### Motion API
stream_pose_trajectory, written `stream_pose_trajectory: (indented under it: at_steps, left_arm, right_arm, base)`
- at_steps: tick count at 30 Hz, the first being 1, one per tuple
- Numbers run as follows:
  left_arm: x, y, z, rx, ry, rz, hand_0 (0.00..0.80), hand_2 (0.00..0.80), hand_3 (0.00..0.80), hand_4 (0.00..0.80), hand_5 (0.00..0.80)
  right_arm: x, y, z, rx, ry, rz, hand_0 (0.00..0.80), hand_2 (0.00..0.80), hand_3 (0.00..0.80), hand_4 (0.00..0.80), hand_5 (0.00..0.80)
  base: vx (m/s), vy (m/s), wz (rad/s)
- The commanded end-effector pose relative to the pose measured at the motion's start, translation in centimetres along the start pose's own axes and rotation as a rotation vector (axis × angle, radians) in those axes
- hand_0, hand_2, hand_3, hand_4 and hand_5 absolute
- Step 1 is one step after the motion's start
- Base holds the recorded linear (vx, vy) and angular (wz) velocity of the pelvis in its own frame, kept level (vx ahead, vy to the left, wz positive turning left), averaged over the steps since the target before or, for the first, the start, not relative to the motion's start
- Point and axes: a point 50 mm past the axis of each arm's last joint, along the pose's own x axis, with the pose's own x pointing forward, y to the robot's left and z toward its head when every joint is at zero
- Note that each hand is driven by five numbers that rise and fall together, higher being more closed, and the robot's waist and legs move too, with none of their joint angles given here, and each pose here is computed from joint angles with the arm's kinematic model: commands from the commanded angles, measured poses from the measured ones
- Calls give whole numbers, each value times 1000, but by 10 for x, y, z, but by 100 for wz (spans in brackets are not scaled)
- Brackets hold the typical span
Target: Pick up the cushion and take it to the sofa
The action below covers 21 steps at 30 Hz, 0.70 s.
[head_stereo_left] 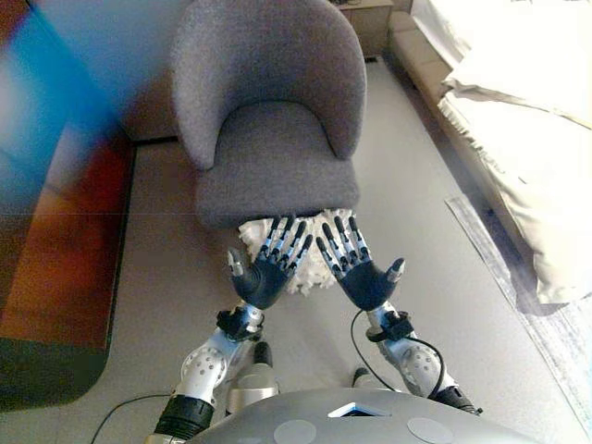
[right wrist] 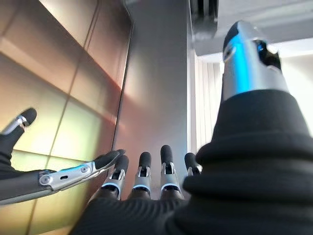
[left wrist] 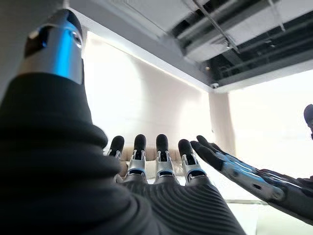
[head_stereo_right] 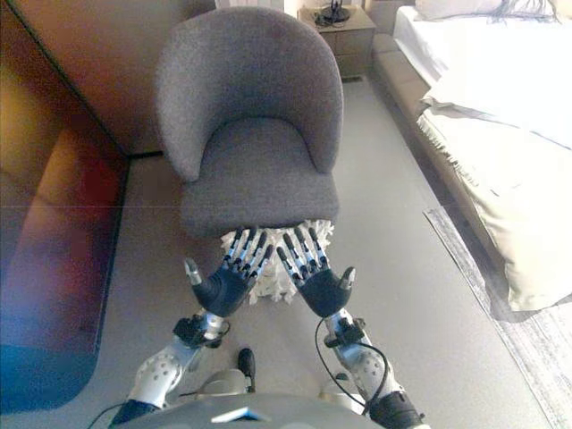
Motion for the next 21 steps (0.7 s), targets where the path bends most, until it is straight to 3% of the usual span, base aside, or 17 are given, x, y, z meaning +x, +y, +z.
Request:
stream_pose_trajectory:
  at_steps: [1, 18, 21]
  left_arm:
    - [19, -5, -1, -68, -28, -105, 0, 0, 0, 0, 0]
    - [23, -8, -1, -86, -41, -100, 0, 0, 0, 0, 0]
    - [20, -2, 4, 8, -54, -13, 0, 0, 0, 0, 0]
  right_arm:
    - [22, 13, 0, 34, -28, 144, 0, 0, 0, 0, 0]
    - [17, 11, -1, 26, -18, 118, 0, 0, 0, 0, 0]
    - [16, 7, 1, -53, -7, 40, 0, 0, 0, 0, 0]
  base:
    - [0, 0, 0]
    - [0, 0, 0]
    - [0, 0, 0]
